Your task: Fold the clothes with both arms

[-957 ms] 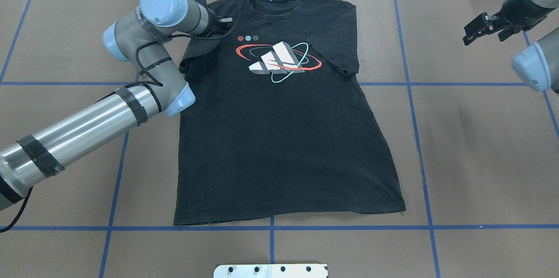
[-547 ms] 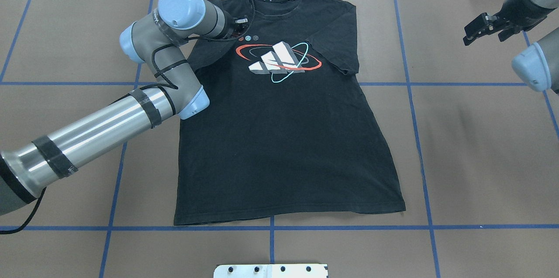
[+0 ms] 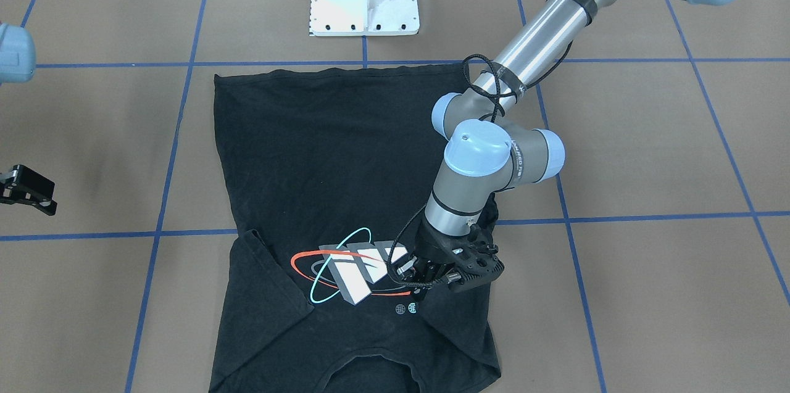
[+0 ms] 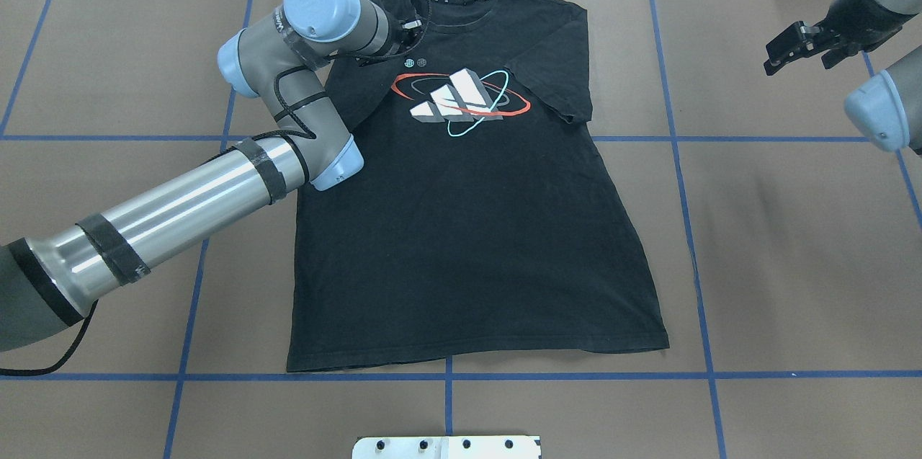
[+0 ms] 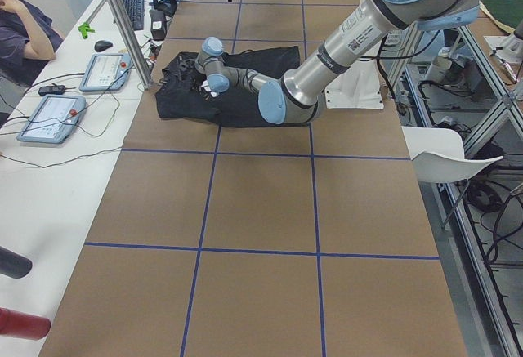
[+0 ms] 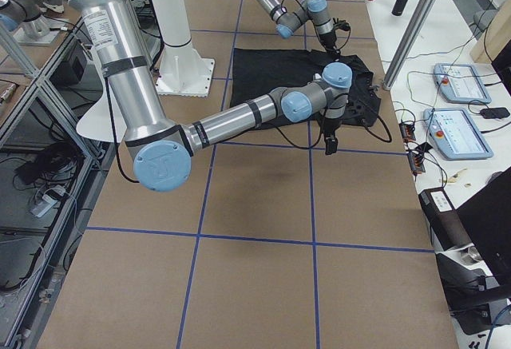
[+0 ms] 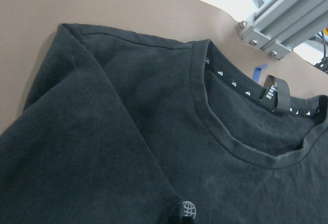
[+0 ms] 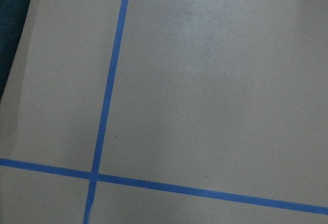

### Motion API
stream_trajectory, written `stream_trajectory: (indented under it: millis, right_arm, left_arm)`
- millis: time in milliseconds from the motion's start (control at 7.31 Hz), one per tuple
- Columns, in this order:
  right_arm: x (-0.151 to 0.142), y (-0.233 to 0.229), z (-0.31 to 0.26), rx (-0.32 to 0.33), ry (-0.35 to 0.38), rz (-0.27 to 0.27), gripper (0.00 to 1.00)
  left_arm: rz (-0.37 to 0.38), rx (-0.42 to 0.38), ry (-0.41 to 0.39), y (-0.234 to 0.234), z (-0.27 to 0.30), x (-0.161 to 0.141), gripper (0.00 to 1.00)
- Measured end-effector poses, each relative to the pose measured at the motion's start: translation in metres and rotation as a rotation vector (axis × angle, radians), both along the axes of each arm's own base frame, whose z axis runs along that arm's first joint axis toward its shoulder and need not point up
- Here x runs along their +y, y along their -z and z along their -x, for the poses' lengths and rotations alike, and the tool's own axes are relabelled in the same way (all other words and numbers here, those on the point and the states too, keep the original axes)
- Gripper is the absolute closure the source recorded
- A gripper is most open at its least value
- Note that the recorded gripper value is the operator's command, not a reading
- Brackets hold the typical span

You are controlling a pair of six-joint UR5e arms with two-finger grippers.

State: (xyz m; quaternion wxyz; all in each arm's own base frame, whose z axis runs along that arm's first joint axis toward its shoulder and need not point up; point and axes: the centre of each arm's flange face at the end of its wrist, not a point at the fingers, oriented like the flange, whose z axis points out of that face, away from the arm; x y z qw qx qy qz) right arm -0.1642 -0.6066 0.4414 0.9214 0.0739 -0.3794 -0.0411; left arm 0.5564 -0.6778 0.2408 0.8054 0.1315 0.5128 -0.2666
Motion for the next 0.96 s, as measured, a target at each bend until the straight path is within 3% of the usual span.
stream_trajectory:
  millis: [410,547,684,957]
  right_arm:
    - [0.0,0.0,0.0,0.0,0.0,0.001,0.0]
    - [0.0,-0.001,0.0,0.0,0.0,0.001,0.0]
    - [0.0,-0.001,0.0,0.0,0.0,0.001,0.0]
    - [0.0,0.0,0.0,-0.001,-0.002,0.003,0.0]
  left_arm:
    - [0.056,0.045,0.047,0.013,-0.005,-0.003,1.0]
    - [0.066,0.055,0.054,0.015,-0.006,-0.002,0.73]
    - [0.071,0.063,0.056,0.017,-0.007,-0.001,0.01]
    - [0.049,0.063,0.036,0.025,-0.011,0.004,0.0]
